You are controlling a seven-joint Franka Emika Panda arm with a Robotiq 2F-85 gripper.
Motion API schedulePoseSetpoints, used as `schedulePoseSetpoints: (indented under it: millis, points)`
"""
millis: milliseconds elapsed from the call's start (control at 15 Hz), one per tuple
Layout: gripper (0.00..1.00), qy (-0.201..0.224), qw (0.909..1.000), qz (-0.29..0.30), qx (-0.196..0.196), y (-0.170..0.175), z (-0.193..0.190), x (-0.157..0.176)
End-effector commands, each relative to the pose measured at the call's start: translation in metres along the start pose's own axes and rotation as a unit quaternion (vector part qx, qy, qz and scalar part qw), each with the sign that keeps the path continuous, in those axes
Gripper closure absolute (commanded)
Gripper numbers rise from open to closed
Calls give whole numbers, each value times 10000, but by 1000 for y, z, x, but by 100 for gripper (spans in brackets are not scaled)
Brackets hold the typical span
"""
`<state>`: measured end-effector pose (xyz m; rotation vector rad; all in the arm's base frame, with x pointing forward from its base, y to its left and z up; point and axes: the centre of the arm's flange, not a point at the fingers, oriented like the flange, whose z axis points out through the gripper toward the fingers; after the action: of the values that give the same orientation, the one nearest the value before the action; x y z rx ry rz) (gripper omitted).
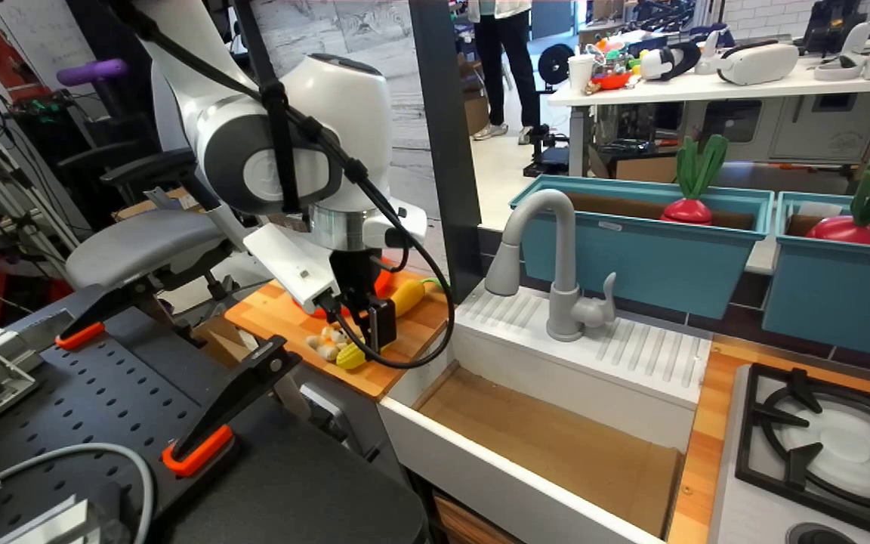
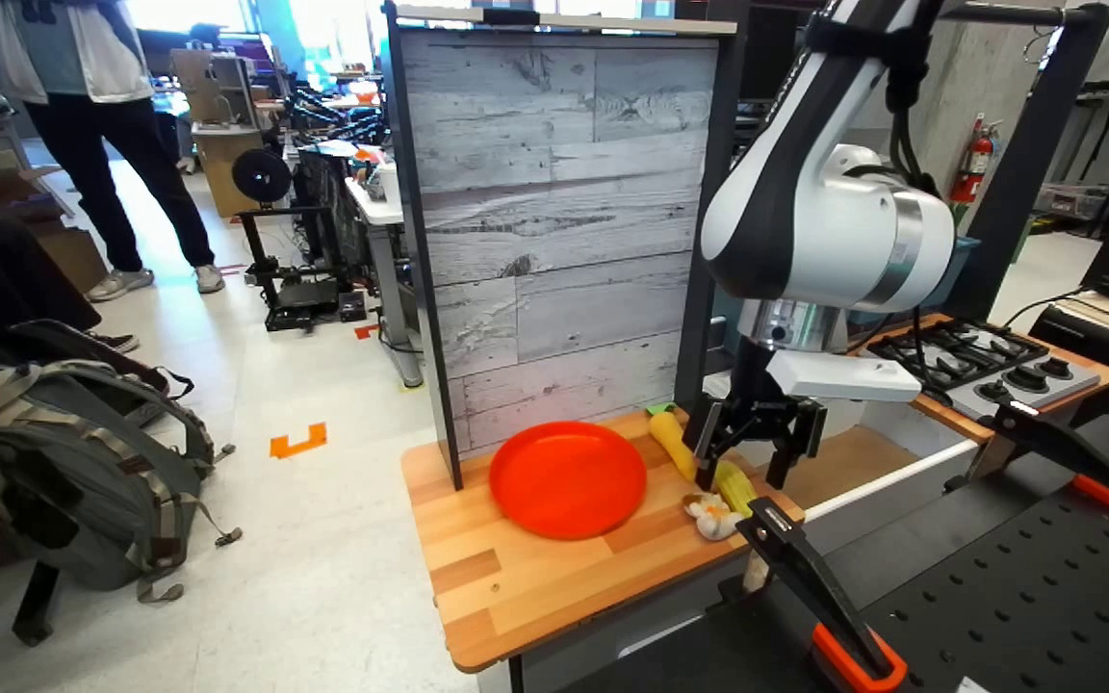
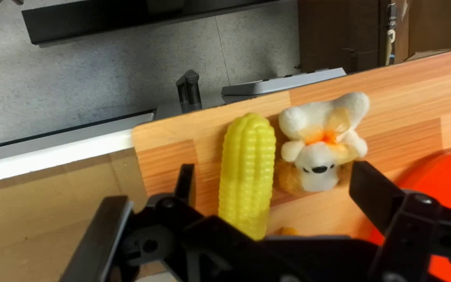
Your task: Pick up the corn and put it on the left side of the counter
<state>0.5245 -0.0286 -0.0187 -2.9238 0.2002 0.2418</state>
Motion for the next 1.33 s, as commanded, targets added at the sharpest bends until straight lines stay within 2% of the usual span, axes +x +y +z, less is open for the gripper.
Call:
schedulePoseSetpoints:
  millis: [0,133,400,733,867,1000,1267]
  points:
    - [26,104,9999,17,-49,-4,12,10]
    - [28,122,9999,1,-38,-4,12,12]
    - [61,262,9997,-14,-15,-1,-2,11]
    - [96,607,9981,-32,45,4,-27,7]
    - [93,753,9971,-61,40,4,-38,5]
    - [97,865,9962,-125,36,0,-50,1]
    - [95,1114,9929,-411,40,-23,-79,-11]
